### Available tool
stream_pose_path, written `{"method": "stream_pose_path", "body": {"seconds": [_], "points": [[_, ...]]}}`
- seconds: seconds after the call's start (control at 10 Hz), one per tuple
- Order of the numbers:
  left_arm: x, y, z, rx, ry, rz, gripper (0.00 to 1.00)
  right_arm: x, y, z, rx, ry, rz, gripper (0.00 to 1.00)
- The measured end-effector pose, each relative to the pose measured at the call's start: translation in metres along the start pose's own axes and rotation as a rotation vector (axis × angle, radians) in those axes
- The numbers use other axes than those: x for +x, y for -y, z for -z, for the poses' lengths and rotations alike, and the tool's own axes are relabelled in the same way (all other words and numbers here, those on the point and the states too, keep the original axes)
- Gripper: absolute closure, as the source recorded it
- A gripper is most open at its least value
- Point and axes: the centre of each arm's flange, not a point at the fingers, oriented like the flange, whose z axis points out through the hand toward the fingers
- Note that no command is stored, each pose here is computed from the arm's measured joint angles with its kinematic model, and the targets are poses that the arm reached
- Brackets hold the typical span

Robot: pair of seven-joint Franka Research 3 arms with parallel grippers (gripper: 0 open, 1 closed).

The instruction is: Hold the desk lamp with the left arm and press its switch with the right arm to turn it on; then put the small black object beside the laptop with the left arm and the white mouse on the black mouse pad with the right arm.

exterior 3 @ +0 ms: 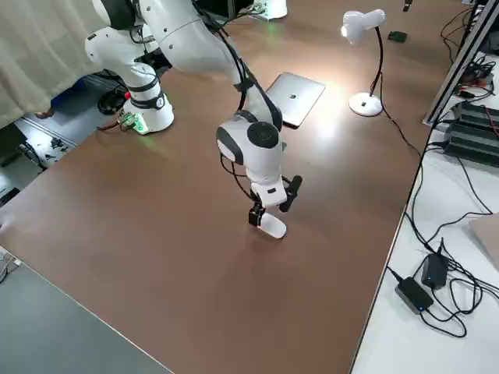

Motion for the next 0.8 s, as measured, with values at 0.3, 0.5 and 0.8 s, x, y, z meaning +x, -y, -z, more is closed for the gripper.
{"method": "stream_pose_path", "body": {"seconds": [0.3, 0.5, 0.8], "points": [[-0.002, 0.010, -0.037, 0.007, 0.019, 0.014, 0.00, 0.005, -0.005, 0.000, 0.021, -0.041, -0.066, 0.00], [0.002, -0.002, -0.051, -0.027, 0.026, 0.030, 0.00, 0.008, -0.006, -0.015, 0.020, -0.075, -0.084, 0.00], [0.002, 0.000, -0.087, -0.018, 0.006, 0.030, 0.00, 0.012, -0.009, -0.029, 0.009, -0.102, -0.090, 0.00]]}}
